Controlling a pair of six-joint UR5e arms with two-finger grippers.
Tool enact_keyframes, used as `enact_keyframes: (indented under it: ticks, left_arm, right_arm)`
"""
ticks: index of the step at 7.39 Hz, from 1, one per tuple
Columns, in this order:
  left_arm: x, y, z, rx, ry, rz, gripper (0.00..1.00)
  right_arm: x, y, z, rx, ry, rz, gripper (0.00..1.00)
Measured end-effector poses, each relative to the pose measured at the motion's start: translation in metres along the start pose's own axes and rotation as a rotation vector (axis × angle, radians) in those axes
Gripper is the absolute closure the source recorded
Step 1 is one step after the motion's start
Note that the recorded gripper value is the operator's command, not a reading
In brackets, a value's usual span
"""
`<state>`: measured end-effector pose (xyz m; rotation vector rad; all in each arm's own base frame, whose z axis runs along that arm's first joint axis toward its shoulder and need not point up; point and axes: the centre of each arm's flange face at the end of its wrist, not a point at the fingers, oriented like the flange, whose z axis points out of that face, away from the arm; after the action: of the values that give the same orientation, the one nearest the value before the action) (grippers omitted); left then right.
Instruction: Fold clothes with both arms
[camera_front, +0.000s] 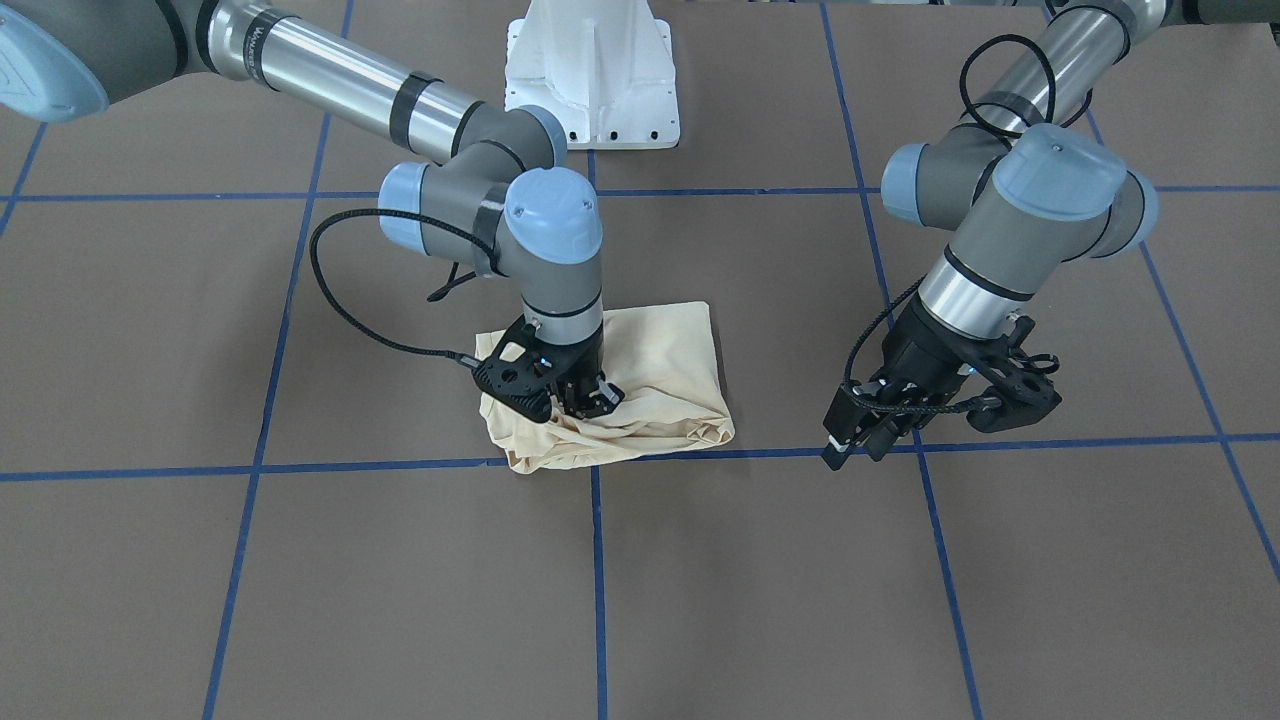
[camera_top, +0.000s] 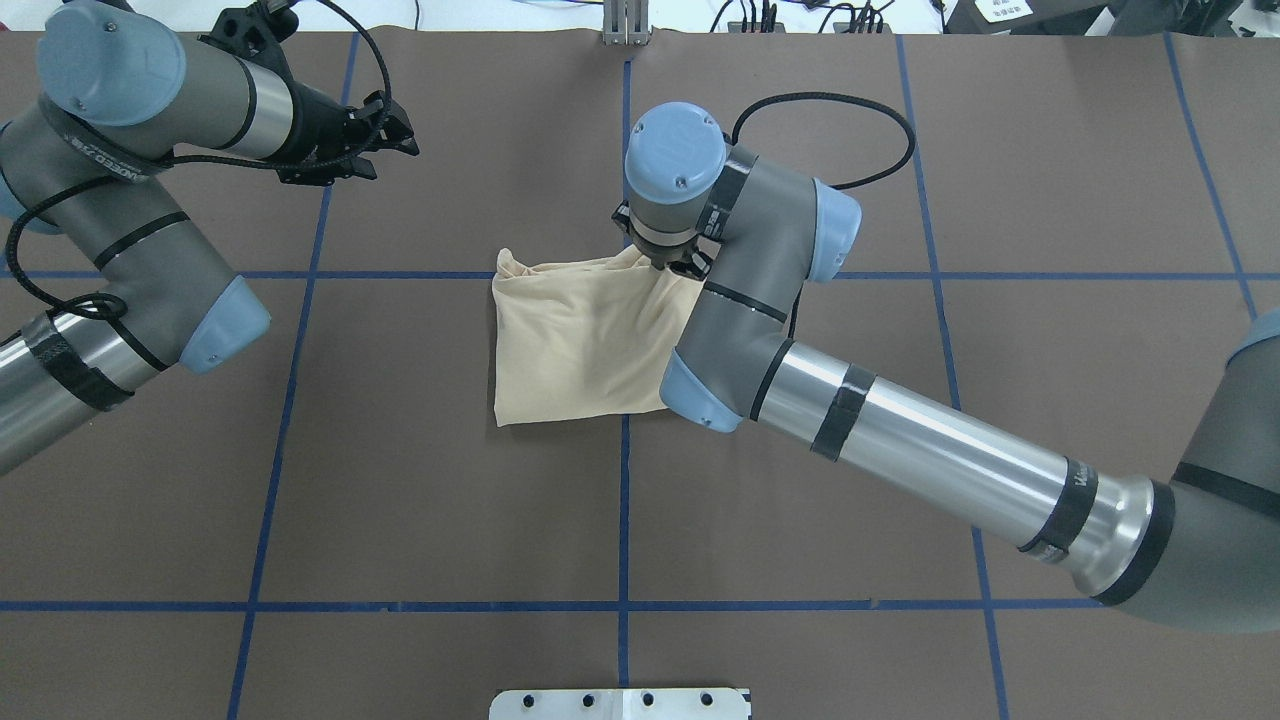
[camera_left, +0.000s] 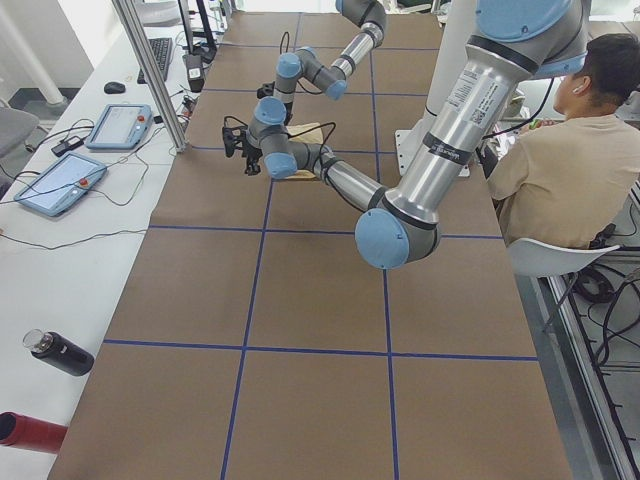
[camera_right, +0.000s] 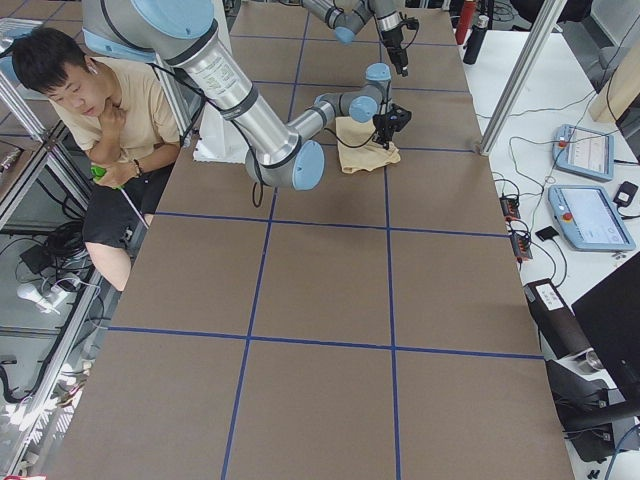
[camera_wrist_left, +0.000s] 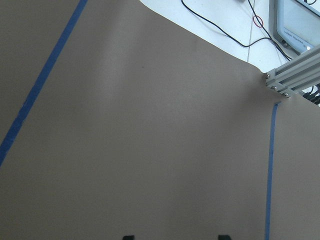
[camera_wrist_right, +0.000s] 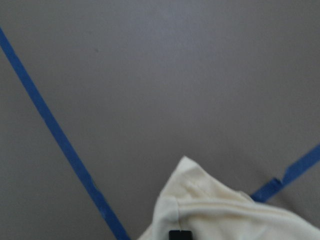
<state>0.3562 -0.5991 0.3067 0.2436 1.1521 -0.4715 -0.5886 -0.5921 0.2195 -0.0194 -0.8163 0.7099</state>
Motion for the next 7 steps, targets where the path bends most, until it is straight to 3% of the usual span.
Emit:
enact_keyframes:
  ticks: [2, 4, 5, 6, 7]
  left_arm:
    - [-0.002, -0.001, 0.0, 0.002, -0.003, 0.033, 0.36]
    - [-0.012, -0.005, -0.004, 0.007, -0.009, 0.108, 0.36]
    - [-0.025, -0.007, -0.009, 0.009, -0.018, 0.166, 0.36]
    - [-0.04, -0.01, -0.018, 0.015, -0.027, 0.235, 0.36]
    - [-0.059, -0.013, -0.028, 0.02, -0.042, 0.309, 0.35]
  right_arm:
    - [-0.02, -0.056, -0.023, -0.004, -0.013, 0.019, 1.0]
    - [-0.017, -0.107, -0.05, -0.049, -0.029, 0.006, 1.0]
    - [0.007, -0.134, -0.061, -0.073, -0.036, -0.03, 0.79]
    - [0.044, -0.16, -0.068, -0.085, -0.042, -0.084, 0.67]
    - [0.087, -0.187, -0.078, -0.09, -0.041, -0.147, 0.49]
